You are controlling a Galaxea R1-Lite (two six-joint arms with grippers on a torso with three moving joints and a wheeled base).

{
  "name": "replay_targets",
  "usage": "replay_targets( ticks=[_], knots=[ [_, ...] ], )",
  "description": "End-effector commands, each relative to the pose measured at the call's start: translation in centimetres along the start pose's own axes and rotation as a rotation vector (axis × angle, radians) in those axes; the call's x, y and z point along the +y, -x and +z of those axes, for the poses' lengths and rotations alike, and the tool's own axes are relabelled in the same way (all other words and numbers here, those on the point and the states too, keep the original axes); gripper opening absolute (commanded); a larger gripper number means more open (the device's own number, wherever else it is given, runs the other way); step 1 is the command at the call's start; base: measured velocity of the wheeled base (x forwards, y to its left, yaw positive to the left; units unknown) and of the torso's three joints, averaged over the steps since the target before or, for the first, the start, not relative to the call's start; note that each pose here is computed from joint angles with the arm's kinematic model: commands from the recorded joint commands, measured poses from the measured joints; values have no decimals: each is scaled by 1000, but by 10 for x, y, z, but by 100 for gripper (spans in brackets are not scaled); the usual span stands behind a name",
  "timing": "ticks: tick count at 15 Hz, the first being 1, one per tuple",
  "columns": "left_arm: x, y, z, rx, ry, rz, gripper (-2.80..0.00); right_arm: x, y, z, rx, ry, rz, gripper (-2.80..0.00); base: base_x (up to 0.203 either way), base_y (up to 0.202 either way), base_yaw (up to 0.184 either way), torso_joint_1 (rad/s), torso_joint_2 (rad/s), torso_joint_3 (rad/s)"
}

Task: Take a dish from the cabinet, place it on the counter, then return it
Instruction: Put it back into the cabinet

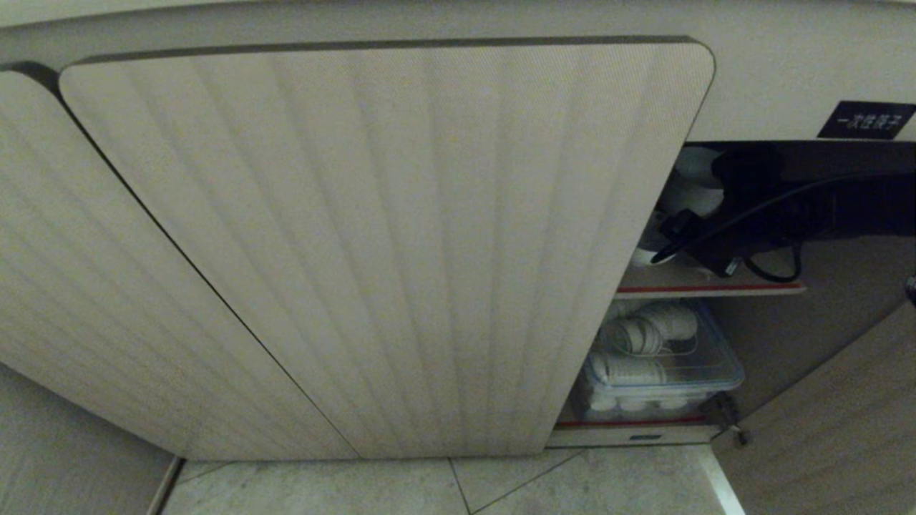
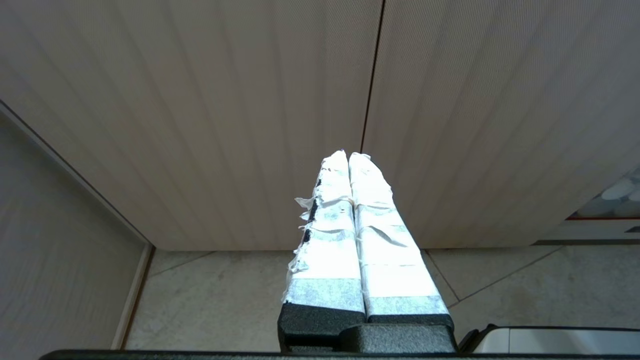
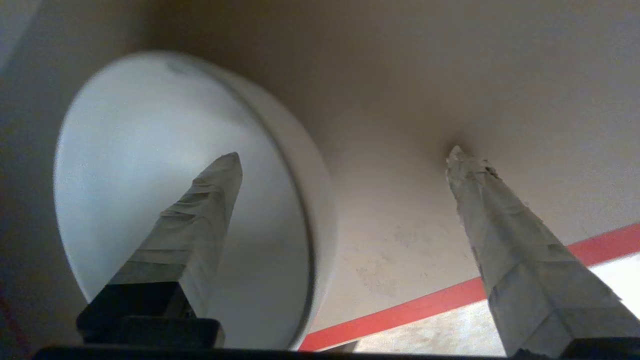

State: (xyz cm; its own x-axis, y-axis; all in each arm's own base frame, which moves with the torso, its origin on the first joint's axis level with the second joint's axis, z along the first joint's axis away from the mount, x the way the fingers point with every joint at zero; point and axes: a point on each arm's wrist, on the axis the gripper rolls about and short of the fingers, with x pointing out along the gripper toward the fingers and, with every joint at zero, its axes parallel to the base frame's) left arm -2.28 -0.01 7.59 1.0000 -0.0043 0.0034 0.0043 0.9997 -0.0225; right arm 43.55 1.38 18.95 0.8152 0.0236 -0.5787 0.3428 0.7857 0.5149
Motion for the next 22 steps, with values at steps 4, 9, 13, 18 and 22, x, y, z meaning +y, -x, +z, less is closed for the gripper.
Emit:
replay_targets(
  ticks=[4, 9, 13, 18, 22],
  knots=[
    [0, 0, 0, -1, 0, 0, -280, -2, 2, -2, -86, 77, 45, 0, 0, 0, 0, 0, 0, 0],
    [0, 0, 0, -1, 0, 0, -280, -1, 3, 1, -258, 157, 99, 0, 0, 0, 0, 0, 0, 0],
    [0, 0, 0, -1, 0, 0, -280, -2, 6, 0, -392, 223, 170, 0, 0, 0, 0, 0, 0, 0],
    [0, 0, 0, -1, 0, 0, -280, -10, 14, -10, -459, 296, 200, 0, 0, 0, 0, 0, 0, 0],
    [0, 0, 0, -1, 0, 0, -280, -19, 31, -21, -440, 324, 181, 0, 0, 0, 0, 0, 0, 0]
  ],
)
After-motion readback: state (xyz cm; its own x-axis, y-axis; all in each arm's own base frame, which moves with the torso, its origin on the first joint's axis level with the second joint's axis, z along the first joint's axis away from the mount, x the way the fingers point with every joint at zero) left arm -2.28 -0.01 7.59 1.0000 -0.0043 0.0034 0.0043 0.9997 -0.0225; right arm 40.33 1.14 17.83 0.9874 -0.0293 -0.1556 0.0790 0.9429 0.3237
